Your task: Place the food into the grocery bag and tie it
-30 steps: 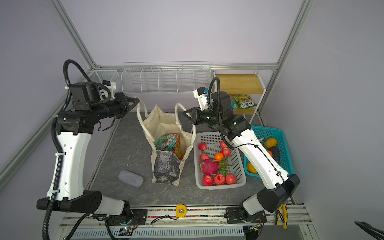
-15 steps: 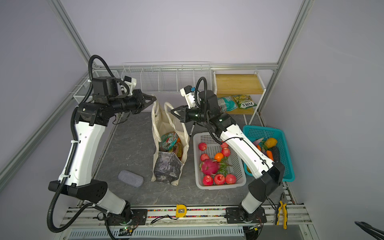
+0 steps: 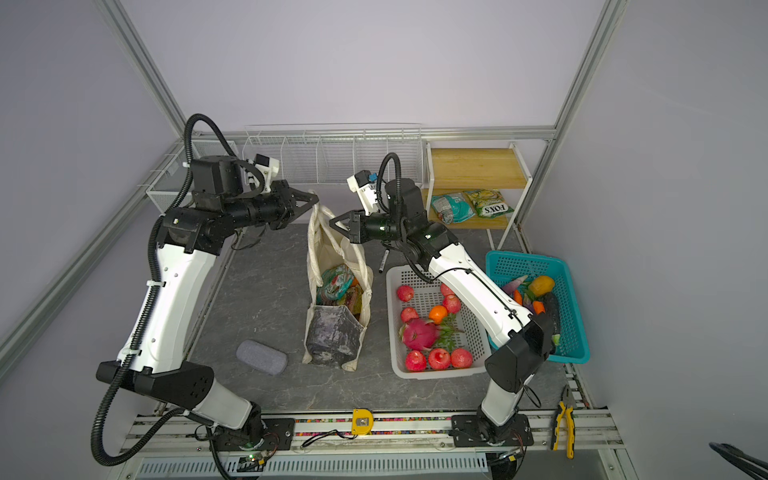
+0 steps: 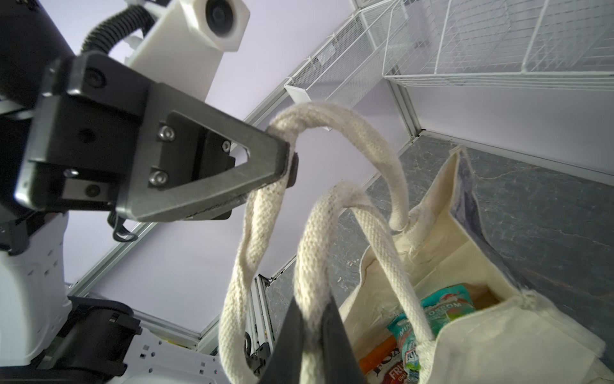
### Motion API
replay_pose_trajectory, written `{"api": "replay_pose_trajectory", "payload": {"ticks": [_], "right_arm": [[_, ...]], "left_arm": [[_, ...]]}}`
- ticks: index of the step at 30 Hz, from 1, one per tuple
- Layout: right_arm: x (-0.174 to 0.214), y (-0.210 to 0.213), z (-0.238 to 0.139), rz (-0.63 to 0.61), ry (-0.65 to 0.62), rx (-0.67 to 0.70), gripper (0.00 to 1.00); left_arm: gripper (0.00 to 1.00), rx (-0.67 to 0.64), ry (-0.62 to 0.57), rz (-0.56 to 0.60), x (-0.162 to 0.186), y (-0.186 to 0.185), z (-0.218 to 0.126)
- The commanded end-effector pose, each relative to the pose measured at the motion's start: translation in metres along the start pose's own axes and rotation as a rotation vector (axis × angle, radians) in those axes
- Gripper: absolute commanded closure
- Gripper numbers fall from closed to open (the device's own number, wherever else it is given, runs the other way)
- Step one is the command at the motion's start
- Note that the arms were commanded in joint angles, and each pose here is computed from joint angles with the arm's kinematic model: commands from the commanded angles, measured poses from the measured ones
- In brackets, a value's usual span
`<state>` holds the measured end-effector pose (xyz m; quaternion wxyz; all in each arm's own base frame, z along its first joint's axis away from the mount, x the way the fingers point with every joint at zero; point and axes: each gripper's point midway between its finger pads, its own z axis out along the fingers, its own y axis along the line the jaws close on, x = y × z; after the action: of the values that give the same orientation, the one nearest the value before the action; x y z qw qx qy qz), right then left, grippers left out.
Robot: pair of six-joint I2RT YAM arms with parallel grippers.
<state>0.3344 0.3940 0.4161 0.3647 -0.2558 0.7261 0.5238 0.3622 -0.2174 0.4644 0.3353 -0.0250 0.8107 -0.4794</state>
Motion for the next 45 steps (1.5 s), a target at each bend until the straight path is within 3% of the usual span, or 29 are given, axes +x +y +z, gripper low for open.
{"api": "replay_pose_trajectory", "payload": {"ticks": [1, 6, 20, 23, 27, 30, 37, 45], "right_arm": [[-0.005, 0.021, 0.009, -0.045, -0.011, -0.088, 0.93], [-0.008, 0.018, 0.021, -0.039, -0.038, -0.111, 0.93], [-0.041, 0.002, 0.038, 0.005, -0.311, -0.187, 0.93], [-0.043, 0.001, 0.040, 0.006, -0.337, -0.202, 0.93], [-0.043, 0.000, 0.044, 0.014, -0.351, -0.213, 0.93], [-0.043, -0.003, 0.045, 0.017, -0.354, -0.211, 0.93], [-0.042, -0.003, 0.046, 0.014, -0.351, -0.213, 0.93], [-0.037, 0.000, 0.046, 0.012, -0.327, -0.226, 0.93]], "left_arm": [[1.00, 0.103, -0.019, 0.066, -0.005, -0.035, -0.004], [1.00, 0.106, 0.024, 0.061, 0.008, -0.037, 0.005], [0.98, 0.093, 0.062, 0.029, 0.034, -0.033, -0.006], [0.90, 0.090, 0.057, 0.032, 0.036, -0.033, -0.012], [0.60, 0.076, 0.046, 0.039, 0.038, -0.034, -0.019], [0.46, 0.045, 0.027, 0.049, 0.038, -0.030, -0.025], [0.37, -0.060, -0.075, 0.034, 0.027, -0.013, -0.042], [0.36, -0.031, -0.225, -0.156, -0.001, 0.015, -0.049]]}}
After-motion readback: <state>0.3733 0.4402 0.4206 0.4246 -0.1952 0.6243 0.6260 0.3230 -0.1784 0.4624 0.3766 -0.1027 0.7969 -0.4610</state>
